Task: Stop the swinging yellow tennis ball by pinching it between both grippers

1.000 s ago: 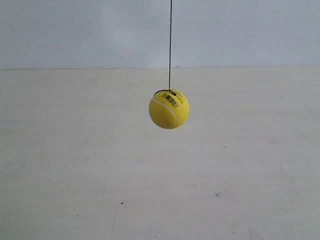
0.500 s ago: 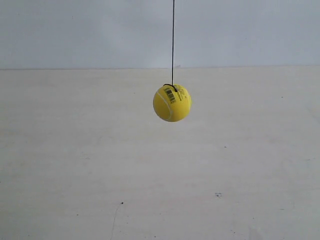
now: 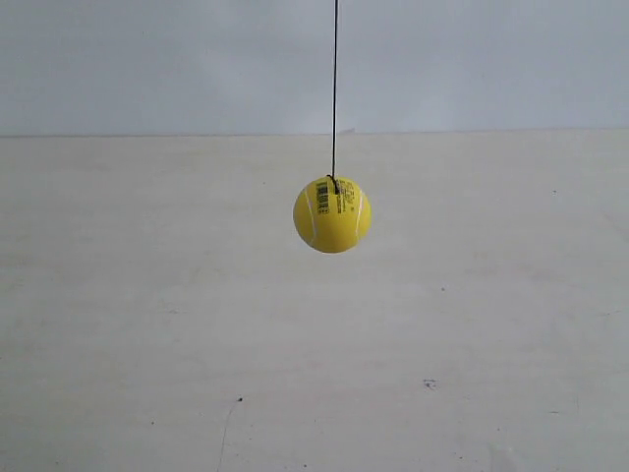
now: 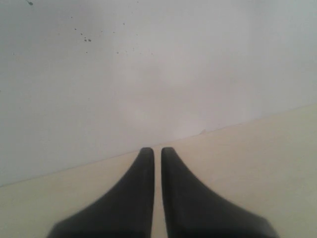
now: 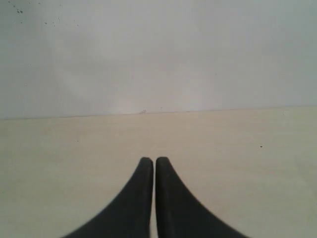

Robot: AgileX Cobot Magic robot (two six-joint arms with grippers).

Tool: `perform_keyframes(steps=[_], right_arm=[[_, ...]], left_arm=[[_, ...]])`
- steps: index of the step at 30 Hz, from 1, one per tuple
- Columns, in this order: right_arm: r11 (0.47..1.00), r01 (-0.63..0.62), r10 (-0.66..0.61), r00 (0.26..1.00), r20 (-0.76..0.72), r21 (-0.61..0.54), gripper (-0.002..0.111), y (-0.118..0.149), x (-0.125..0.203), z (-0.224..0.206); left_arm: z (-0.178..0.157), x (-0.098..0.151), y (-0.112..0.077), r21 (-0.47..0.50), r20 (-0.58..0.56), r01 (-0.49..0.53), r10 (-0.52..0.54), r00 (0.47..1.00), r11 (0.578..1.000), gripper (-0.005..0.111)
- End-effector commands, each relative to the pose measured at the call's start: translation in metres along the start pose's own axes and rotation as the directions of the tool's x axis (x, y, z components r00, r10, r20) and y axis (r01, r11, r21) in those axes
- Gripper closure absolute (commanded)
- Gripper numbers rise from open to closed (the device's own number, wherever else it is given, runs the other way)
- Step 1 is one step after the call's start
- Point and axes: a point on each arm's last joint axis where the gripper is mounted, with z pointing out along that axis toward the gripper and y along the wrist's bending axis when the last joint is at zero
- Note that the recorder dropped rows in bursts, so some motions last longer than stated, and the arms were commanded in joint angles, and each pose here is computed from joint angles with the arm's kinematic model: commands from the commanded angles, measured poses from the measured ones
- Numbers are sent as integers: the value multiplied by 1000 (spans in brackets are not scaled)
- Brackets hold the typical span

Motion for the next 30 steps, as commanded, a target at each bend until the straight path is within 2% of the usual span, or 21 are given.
perform_keyframes(steps=[1, 6, 9, 10, 12, 15, 21, 30], right_arm=[[1000, 0, 0, 1000, -5, -1, 108, 0, 1, 0], [1000, -4, 4, 1000, 5, 3, 108, 0, 0, 0], [999, 32, -34, 996, 83, 26, 108, -2, -7, -1], [998, 52, -55, 994, 91, 36, 108, -3, -7, -3], [976, 210, -214, 973, 81, 59, 108, -4, -7, -9], [951, 281, -291, 954, 68, 126, 108, -9, -6, -14], [932, 290, -303, 952, 30, 219, 108, -14, -2, -25], [939, 284, -289, 957, -1, 192, 108, -11, 5, -33]], left_arm=[[0, 0, 0, -6, 3, 22, -21, 1000, 1000, 102], [0, 0, 0, -6, 3, 22, -21, 1000, 1000, 102], [0, 1, 0, -7, 2, 22, -22, 1000, 1000, 102], [0, 1, 0, -7, 2, 22, -22, 1000, 1000, 102], [0, 1, 0, -7, 2, 22, -22, 1000, 1000, 102], [0, 1, 0, -7, 2, 22, -22, 1000, 1000, 102], [0, 0, 0, -6, 3, 19, -19, 1000, 1000, 102], [0, 0, 0, -7, 2, 20, -20, 1000, 1000, 102]])
